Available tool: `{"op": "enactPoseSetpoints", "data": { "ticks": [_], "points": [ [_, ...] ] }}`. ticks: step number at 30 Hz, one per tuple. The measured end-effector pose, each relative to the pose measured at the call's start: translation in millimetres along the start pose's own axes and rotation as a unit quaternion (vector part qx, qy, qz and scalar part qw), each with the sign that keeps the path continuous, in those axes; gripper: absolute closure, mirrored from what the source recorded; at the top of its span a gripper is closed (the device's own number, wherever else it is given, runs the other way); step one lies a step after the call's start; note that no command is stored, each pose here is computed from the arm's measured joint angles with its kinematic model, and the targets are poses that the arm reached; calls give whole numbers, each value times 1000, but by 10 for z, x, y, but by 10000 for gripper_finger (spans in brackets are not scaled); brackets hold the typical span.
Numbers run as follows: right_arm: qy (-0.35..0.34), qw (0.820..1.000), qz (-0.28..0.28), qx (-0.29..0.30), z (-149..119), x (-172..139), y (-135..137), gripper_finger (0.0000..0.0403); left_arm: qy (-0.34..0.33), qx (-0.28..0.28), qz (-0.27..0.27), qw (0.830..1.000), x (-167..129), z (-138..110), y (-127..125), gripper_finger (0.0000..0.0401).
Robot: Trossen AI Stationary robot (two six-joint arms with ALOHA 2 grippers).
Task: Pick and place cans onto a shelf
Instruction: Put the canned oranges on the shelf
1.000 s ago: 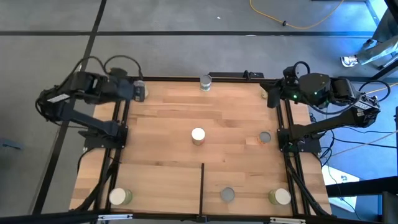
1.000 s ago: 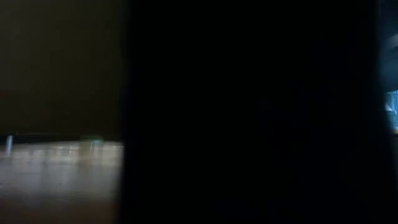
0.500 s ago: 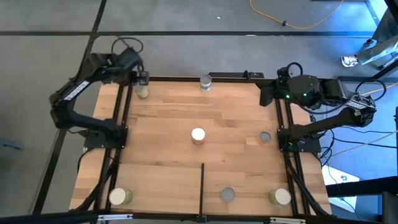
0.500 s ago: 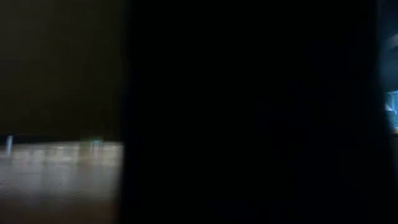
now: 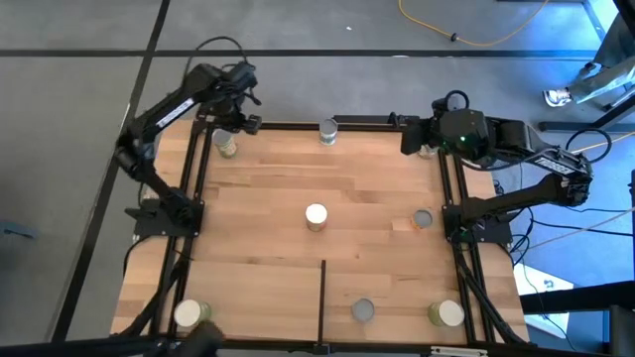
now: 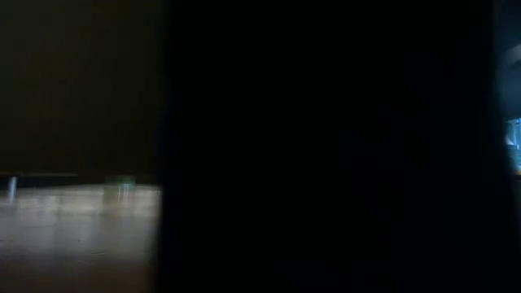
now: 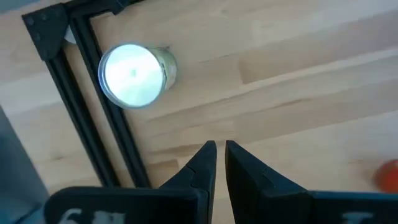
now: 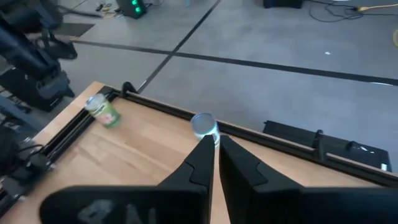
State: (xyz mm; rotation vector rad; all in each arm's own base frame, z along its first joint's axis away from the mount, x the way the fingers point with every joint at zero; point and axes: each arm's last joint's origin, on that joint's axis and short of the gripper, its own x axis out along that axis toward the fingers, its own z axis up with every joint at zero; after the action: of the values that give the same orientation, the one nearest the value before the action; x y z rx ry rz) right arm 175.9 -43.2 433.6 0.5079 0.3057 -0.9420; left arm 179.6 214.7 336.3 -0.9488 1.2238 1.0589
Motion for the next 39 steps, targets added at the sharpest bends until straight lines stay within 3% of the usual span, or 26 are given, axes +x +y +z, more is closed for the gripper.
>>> {"op": "enactPoseSetpoints", "data": {
  "ticks": [5, 12, 23, 32, 39],
  "points": [
    [-2, 1000, -8, 4, 19, 20, -25, 375, 48, 24, 23, 998, 177, 73, -32, 378],
    [2, 1000, -6, -6, 24, 30, -33, 375, 56, 59, 34, 996, 223, 94, -40, 399],
    [3, 1000, -5, -22, 24, 30, -32, 375, 55, 46, 74, 995, 219, 88, 10, 384],
    [3, 999, -5, -33, 23, 30, -32, 375, 91, -23, 74, 993, 382, 86, 155, 368],
    [3, 999, -5, -47, 24, 30, -33, 375, 65, 13, 67, 996, 639, 129, 146, 368]
  ]
}}
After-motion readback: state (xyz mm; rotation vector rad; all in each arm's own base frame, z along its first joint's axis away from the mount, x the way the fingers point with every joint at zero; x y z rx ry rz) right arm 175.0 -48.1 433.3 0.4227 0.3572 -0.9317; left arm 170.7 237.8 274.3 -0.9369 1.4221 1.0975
